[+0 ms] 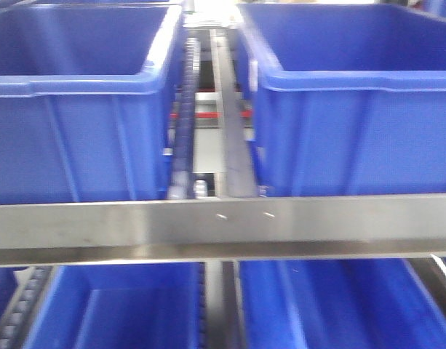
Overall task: Pick and sort blue part to right shelf
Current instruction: 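Stop at the rack and hold both bottles over the blue bins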
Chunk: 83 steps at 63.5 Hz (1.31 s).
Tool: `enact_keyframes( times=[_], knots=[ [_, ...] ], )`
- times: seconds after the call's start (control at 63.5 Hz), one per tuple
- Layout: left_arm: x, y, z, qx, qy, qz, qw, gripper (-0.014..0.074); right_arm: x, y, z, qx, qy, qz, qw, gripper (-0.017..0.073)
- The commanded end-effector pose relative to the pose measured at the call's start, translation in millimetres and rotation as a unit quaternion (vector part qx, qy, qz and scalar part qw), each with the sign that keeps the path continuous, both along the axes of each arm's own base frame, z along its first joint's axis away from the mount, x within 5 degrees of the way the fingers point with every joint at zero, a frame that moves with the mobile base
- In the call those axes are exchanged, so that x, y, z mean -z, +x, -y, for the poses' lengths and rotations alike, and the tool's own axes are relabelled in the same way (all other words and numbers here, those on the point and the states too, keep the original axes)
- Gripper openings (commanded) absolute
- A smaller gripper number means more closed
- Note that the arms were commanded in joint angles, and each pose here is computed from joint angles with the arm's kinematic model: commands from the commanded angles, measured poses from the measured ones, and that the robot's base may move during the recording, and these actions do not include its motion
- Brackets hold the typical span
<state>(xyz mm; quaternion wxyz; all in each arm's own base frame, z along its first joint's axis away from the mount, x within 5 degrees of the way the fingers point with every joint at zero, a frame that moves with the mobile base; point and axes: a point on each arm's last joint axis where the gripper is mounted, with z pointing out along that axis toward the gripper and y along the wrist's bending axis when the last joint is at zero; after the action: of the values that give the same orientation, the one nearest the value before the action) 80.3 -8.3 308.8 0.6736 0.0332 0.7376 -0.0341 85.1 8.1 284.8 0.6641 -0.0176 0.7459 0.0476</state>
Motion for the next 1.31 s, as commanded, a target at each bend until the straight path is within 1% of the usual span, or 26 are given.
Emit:
enact_keyframes(
  times=[0.0, 1.292],
  knots=[
    [-17.8, -0.1, -1.9, -0.011, -0.008, 0.057, 0.998, 0.0389, -18.0, 0.1, 0.6, 0.003, -0.003, 0.059, 0.998, 0.0422],
    [-17.8, -0.1, -1.9, -0.011, -0.008, 0.057, 0.998, 0.0388, -19.2, 0.1, 0.7, 0.003, -0.002, 0.065, 0.998, 0.0422]
  ],
)
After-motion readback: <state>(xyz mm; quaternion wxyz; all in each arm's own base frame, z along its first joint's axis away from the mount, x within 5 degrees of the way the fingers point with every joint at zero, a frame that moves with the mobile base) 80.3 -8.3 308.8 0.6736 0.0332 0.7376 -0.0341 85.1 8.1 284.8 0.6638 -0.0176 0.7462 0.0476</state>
